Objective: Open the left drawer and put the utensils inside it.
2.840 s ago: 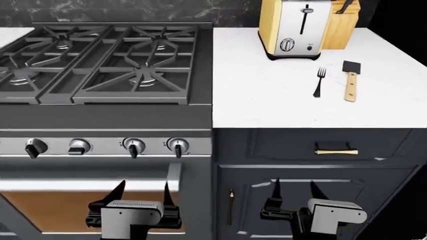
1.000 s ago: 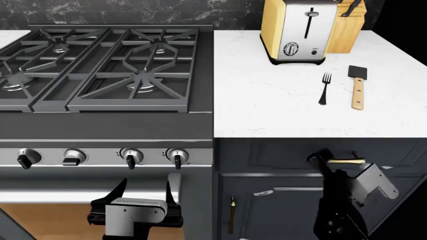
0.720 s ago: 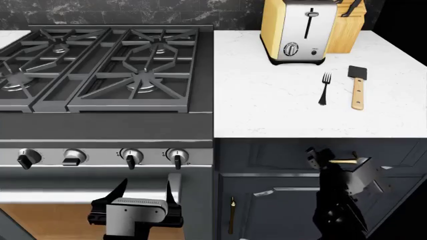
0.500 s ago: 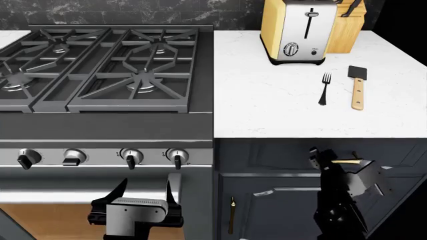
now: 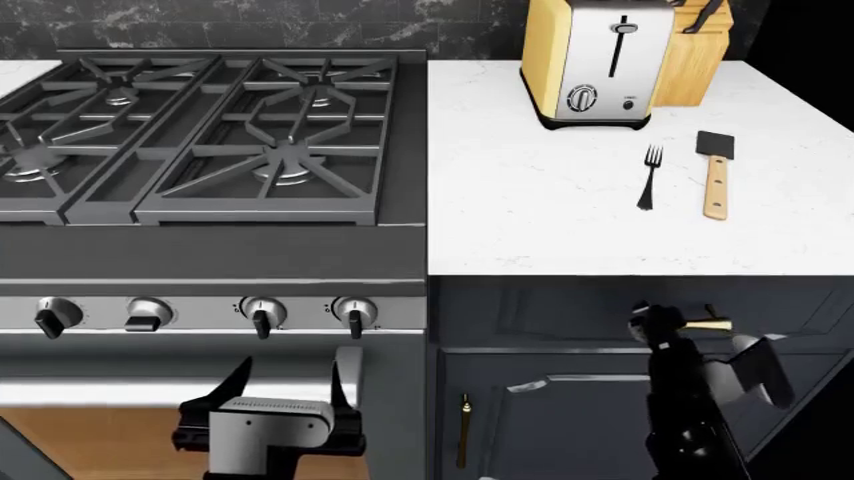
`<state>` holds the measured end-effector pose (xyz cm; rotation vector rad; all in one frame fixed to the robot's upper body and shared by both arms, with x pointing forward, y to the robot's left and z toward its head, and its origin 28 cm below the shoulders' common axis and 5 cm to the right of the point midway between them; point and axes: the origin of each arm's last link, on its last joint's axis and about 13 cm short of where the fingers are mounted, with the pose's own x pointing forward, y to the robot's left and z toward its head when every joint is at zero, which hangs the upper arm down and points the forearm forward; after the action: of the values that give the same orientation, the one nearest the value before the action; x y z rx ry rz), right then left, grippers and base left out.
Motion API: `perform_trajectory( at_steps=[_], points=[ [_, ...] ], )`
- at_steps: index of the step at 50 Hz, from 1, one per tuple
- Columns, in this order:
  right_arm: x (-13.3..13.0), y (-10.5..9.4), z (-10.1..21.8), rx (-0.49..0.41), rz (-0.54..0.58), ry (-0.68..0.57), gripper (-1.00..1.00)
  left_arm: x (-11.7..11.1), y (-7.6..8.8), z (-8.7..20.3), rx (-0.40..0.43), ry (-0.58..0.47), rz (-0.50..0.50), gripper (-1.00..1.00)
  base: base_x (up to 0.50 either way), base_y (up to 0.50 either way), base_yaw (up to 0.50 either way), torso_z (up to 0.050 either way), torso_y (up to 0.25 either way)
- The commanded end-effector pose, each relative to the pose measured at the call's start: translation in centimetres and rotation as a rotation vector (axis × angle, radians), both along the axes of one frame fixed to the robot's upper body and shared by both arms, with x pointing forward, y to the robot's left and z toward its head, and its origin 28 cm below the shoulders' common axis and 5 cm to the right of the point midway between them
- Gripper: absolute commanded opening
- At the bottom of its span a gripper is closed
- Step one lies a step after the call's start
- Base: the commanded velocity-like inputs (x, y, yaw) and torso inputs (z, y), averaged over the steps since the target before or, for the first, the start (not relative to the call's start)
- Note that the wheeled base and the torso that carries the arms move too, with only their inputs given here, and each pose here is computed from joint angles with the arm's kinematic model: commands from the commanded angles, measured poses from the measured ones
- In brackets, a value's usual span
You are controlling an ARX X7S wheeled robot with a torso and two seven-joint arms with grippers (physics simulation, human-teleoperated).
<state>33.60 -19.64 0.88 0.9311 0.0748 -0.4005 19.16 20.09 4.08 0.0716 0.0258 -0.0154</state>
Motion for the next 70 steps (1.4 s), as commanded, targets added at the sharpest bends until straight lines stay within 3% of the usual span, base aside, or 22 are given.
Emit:
perform_trajectory(
  at_steps=[1,22,42,52,64,70],
  points=[
    [-2.5,-3.3,0.5,0.014,0.012,0.013,-1.0,-0.3,0.4,-0.1,-0.021,-0.019,0.028,1.0,0.0,0.0,0.0,0.0,0.0],
    [-7.2,-4.2,2.0,-0.002,-0.004,-0.012,-1.0,-0.3,0.3,0.1,-0.014,-0.025,0.026,1.0,0.0,0.0,0.0,0.0,0.0],
    [-13.2,-5.0,2.4,0.031,0.01,0.057,-1.0,-0.8,-0.4,1.8,-0.002,-0.059,0.038,1.0,0.0,0.0,0.0,0.0,0.001],
    [-17.2,-5.9,3.4,-0.002,0.025,0.01,-1.0,-3.6,-1.6,2.3,-0.015,-0.055,0.051,1.0,0.0,0.0,-0.01,0.0,0.001],
    [-22.8,-6.3,4.7,-0.006,0.039,-0.03,-1.0,-10.2,-2.4,4.3,-0.015,-0.087,0.056,1.0,0.0,0.0,-0.01,0.0,0.002],
    [-24.5,-6.4,5.2,-0.026,0.042,-0.022,-1.0,-11.3,-2.5,4.9,-0.012,-0.093,0.057,1.0,0.0,0.0,-0.01,0.0,0.002]
  ],
)
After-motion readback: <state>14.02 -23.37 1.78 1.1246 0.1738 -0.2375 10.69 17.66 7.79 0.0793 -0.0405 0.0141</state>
